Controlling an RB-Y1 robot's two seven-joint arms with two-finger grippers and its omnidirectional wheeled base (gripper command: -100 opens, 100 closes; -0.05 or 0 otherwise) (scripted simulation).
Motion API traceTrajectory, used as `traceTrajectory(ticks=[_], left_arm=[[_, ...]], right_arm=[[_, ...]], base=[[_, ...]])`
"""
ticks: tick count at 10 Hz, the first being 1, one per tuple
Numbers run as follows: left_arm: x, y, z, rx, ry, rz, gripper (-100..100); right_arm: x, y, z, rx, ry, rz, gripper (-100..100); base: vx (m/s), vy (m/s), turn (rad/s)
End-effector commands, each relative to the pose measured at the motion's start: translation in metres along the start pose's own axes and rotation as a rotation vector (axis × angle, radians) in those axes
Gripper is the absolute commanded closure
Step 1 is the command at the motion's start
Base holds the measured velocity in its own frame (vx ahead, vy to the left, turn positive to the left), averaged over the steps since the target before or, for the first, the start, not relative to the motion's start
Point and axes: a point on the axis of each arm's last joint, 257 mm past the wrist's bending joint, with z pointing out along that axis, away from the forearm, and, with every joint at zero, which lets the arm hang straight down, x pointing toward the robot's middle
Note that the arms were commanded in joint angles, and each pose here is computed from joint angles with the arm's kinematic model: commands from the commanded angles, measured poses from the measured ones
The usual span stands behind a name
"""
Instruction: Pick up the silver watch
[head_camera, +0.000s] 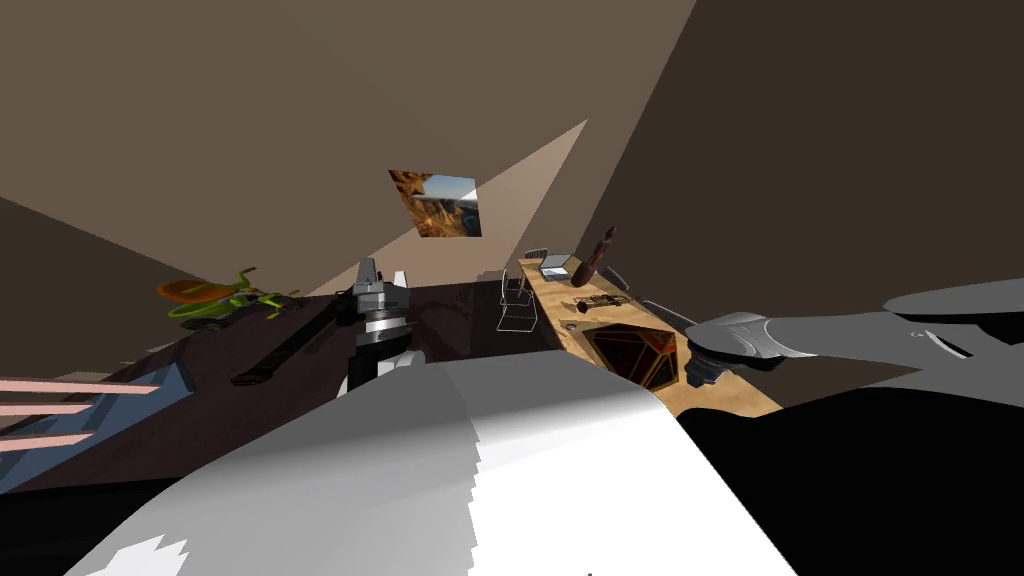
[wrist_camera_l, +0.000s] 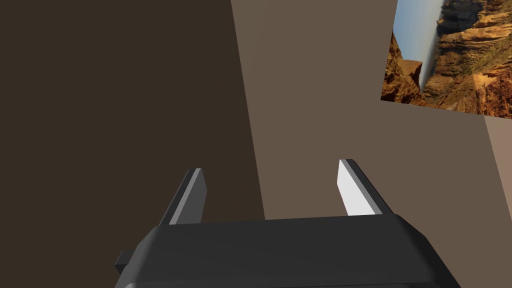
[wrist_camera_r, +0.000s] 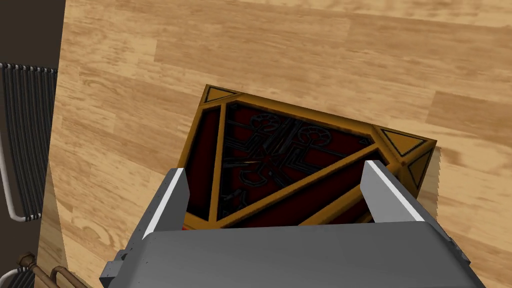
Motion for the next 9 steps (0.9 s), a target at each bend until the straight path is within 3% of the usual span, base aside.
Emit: traceTrajectory(ticks=[1,2,3,4,5,7,8,9], left_arm=[[0.0,0.0,0.0,0.0,0.0,0.0,0],[0.0,0.0,0.0,0.0,0.0,0.0,0],[0.0,0.0,0.0,0.0,0.0,0.0,0],[0.0,0.0,0.0,0.0,0.0,0.0,0],[0.0,0.0,0.0,0.0,0.0,0.0,0],[0.0,0.0,0.0,0.0,0.0,0.0,0],[0.0,0.0,0.0,0.0,0.0,0.0,0],[0.0,0.0,0.0,0.0,0.0,0.0,0]], right_arm=[[0.001,-0.004,-0.001,0.015,0.006,-0.019,-100],[0.005,-0.024,-0.002,0.073,0.054,-0.027,-100],[0.007,-0.029,-0.001,0.097,0.073,-0.07,-100],[-0.006,-0.031,-0.005,0.108,0.068,-0.101,-100],[0.0,-0.048,-0.005,0.16,0.114,-0.102,-100],[-0.028,-0.052,-0.012,0.197,0.114,-0.196,-100],[-0.028,-0.053,-0.012,0.201,0.114,-0.2,-100],[-0.033,-0.061,-0.01,0.241,0.152,-0.219,-100]], base=[[0.0,0.0,0.0],[-0.027,-0.005,0.252],[-0.036,-0.015,0.131],[-0.02,-0.008,-0.043],[-0.032,-0.005,0.161],[-0.028,-0.012,0.08],[-0.003,0.0,-0.022],[-0.028,-0.007,0.179]])
